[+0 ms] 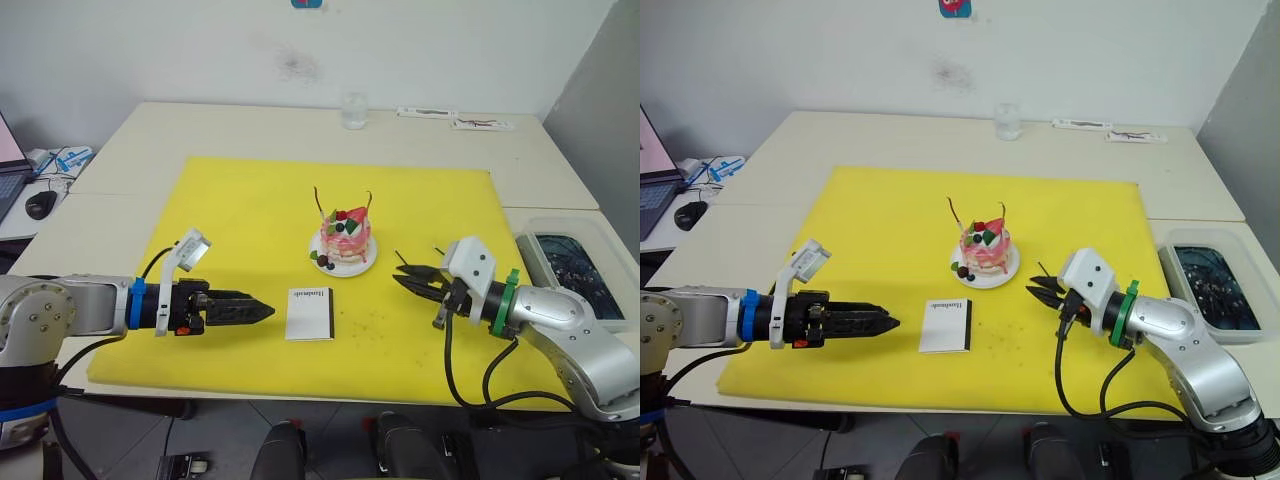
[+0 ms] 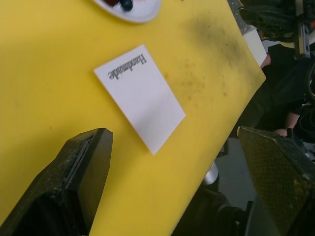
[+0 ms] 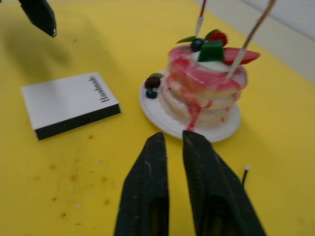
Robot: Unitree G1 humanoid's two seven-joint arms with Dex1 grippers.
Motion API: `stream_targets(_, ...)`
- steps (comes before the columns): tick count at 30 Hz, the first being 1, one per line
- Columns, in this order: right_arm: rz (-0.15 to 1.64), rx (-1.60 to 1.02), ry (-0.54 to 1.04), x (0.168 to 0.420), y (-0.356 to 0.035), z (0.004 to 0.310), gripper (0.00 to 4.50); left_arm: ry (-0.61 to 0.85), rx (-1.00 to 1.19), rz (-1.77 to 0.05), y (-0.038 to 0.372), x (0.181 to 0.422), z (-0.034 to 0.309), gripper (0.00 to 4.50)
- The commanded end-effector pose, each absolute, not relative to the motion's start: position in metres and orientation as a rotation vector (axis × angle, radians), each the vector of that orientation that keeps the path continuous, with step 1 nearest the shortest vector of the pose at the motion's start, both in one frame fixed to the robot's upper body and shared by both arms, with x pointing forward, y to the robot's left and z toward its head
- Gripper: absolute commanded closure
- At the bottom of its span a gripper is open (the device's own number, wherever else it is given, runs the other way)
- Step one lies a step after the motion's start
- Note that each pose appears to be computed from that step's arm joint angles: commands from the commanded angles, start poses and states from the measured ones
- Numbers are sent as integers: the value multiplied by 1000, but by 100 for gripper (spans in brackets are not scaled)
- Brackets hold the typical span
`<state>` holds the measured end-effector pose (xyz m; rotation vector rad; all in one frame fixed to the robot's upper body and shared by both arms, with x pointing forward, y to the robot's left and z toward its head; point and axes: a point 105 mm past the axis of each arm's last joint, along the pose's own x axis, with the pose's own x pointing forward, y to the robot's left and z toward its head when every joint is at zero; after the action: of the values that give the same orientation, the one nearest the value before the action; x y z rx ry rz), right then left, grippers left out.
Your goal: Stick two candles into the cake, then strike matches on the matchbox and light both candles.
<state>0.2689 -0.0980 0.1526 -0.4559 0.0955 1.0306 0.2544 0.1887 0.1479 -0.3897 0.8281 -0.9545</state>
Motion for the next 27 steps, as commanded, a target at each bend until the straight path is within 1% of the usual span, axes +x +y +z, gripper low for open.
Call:
stream_targets(1,1098,-492,106,263,-82,152,448,851,-448,-946,181,262,142,0)
stream_targets(4,1124,-523,135,264,-77,145,448,877,-480,-929,177,266,135,0)
stream_targets(6,1137,-537,148,269,-71,144,448,889,-503,-919,174,268,129,0)
stream_targets(13,1179,-588,174,278,-54,137,448,878,-562,-914,161,278,123,0)
stream_targets(23,1222,-611,224,276,-40,116,448,893,-574,-932,150,277,115,0)
stream_targets(27,1232,-608,265,277,-35,103,448,905,-575,-931,147,275,111,0)
